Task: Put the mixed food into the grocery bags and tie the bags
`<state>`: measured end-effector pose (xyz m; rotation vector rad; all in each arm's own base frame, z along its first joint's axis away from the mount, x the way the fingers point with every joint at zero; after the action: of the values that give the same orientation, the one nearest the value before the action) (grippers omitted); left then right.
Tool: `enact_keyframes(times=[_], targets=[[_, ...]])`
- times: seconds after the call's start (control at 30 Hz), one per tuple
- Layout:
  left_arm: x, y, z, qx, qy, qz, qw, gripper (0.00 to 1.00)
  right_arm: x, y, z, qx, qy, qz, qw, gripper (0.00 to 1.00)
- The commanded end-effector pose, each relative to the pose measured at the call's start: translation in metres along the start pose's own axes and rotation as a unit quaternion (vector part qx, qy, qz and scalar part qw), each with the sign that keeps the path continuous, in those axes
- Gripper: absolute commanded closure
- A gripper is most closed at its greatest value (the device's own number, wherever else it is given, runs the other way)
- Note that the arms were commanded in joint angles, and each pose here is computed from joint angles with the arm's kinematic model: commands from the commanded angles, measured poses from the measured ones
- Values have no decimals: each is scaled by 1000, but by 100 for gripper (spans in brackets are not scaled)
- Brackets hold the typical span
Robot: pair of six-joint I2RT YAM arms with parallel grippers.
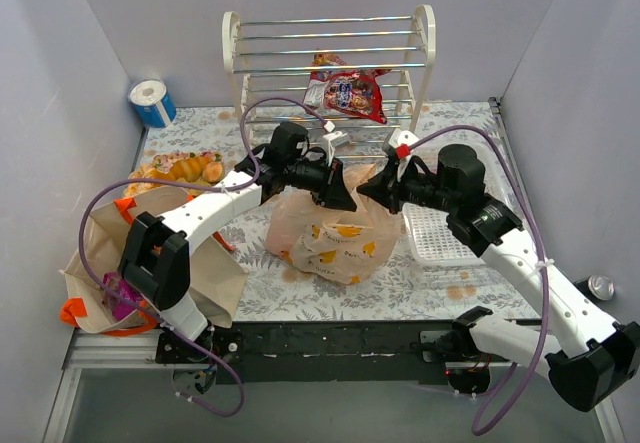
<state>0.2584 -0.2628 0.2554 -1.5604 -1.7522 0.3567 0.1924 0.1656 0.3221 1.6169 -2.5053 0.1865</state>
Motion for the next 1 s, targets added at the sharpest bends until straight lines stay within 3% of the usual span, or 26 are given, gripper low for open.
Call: enact_keyframes(times=[0.0,0.07,0.1,0.37,0.97], targets=[[16,-27,-9,-72,-19,39,996,87,-7,-5,-30,9,-60,7,998,99],[18,-28,-3,-76,-20,45,996,77,-11,-6,-29,1,-60,8,998,99],[19,-30,-4,-84,-26,48,995,61,-12,-7,-29,1,-62,9,998,99],[22,-36,-2,-81,-34,61,994,22,-20,-9,-32,-21,-74,20,997,99],[11,-30,0,-34,-62,97,993,21,-40,2,-24,-40,-89,16,995,99]])
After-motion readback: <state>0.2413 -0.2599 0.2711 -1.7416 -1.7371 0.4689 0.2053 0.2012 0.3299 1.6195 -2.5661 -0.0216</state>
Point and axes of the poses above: each gripper's point midway between its finger pads, its own x axis back along the fingers, its own y axis along the line the jaws close on, z = x × y, the point moved 10 cm from there along x, back along the fingers, and after that the axes turned 2 degrees about x, right-handed, at the moved point
